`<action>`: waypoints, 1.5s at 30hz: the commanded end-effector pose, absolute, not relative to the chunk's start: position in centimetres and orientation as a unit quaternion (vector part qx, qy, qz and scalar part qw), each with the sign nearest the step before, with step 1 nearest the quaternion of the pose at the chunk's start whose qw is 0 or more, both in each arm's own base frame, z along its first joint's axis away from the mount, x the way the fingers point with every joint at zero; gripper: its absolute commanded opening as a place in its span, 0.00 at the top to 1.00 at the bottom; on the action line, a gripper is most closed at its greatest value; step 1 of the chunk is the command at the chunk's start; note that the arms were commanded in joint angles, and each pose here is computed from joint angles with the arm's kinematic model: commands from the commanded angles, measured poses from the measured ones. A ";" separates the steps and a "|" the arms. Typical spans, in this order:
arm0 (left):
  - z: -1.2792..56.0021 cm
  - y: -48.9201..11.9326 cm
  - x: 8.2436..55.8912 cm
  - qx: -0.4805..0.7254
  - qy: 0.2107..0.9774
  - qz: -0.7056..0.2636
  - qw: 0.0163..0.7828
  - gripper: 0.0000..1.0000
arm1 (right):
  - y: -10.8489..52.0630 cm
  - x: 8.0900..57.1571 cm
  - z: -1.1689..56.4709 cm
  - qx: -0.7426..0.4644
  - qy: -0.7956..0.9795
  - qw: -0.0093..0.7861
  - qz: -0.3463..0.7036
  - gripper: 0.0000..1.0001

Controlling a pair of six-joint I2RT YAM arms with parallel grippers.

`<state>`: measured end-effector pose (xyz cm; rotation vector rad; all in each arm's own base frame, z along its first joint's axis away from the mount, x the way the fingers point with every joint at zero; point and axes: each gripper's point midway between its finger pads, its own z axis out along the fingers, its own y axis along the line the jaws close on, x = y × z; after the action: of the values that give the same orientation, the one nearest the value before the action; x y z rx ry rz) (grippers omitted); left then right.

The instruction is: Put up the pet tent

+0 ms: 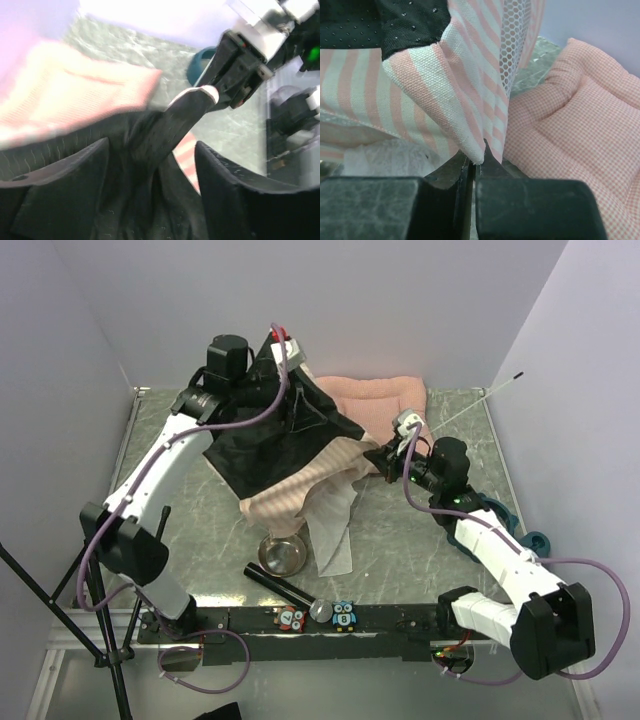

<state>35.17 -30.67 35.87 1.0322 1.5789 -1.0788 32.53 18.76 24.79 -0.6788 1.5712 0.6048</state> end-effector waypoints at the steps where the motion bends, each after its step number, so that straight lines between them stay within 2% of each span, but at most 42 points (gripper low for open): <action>1: 40.7 -31.2 30.6 0.592 0.508 -0.313 0.542 0.24 | 19.3 31.6 29.2 -0.333 0.630 0.648 0.270 1.00; 5: 38.3 -33.8 28.2 0.668 0.467 -0.267 0.513 0.22 | 19.4 31.2 29.6 -0.343 0.624 0.648 0.270 1.00; 9: 37.0 -35.0 29.0 0.678 0.463 -0.250 0.513 0.21 | 19.4 30.8 29.9 -0.352 0.619 0.647 0.270 1.00; 19: 32.8 -37.4 29.9 0.672 0.497 -0.271 0.478 0.22 | 19.5 30.0 31.1 -0.344 0.618 0.648 0.281 1.00; 22: 32.1 -38.0 29.9 0.656 0.508 -0.288 0.478 0.26 | 19.6 29.6 31.1 -0.344 0.618 0.647 0.285 1.00; 23: 32.4 -38.2 29.9 0.649 0.510 -0.294 0.483 0.30 | 19.7 29.4 31.2 -0.345 0.617 0.646 0.287 1.00; 27: 33.8 -38.9 29.4 0.624 0.505 -0.335 0.493 0.59 | 19.9 28.6 31.7 -0.348 0.617 0.639 0.299 1.00; 28: 34.4 -39.0 29.2 0.617 0.501 -0.352 0.495 0.72 | 19.9 28.3 32.0 -0.349 0.616 0.639 0.301 1.00; 29: 35.0 -38.8 28.8 0.612 0.494 -0.372 0.493 0.87 | 19.9 27.9 32.2 -0.351 0.617 0.635 0.305 0.96; 30: 35.4 -38.4 28.6 0.604 0.492 -0.392 0.490 0.97 | 19.9 27.5 32.4 -0.353 0.619 0.631 0.306 0.82; 31: 36.1 -37.9 28.8 0.595 0.486 -0.409 0.493 0.99 | 19.7 27.0 33.0 -0.356 0.621 0.628 0.305 0.63; 32: 36.6 -37.3 29.0 0.584 0.487 -0.423 0.493 0.99 | 19.5 26.2 33.2 -0.359 0.631 0.616 0.305 0.52; 33: 36.8 -36.5 29.6 0.574 0.491 -0.433 0.492 0.99 | 19.3 25.4 33.8 -0.365 0.631 0.612 0.306 0.43; 34: 37.0 -35.7 29.9 0.570 0.489 -0.442 0.490 0.99 | 19.1 24.4 34.8 -0.372 0.627 0.611 0.308 0.38; 36: 37.2 -34.6 30.8 0.563 0.493 -0.451 0.487 0.99 | 19.0 21.8 36.1 -0.393 0.608 0.610 0.322 0.32; 40: 37.5 -33.8 31.1 0.568 0.484 -0.472 0.470 0.99 | 18.3 19.2 38.0 -0.379 0.596 0.625 0.331 0.28; 45: 38.6 -33.1 29.8 0.576 0.461 -0.505 0.448 0.99 | 14.6 21.8 43.6 -0.281 0.585 0.723 0.237 0.27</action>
<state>33.12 -33.04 34.90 1.3477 1.3123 -1.1163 19.59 17.26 39.56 -0.8110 1.3210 0.6732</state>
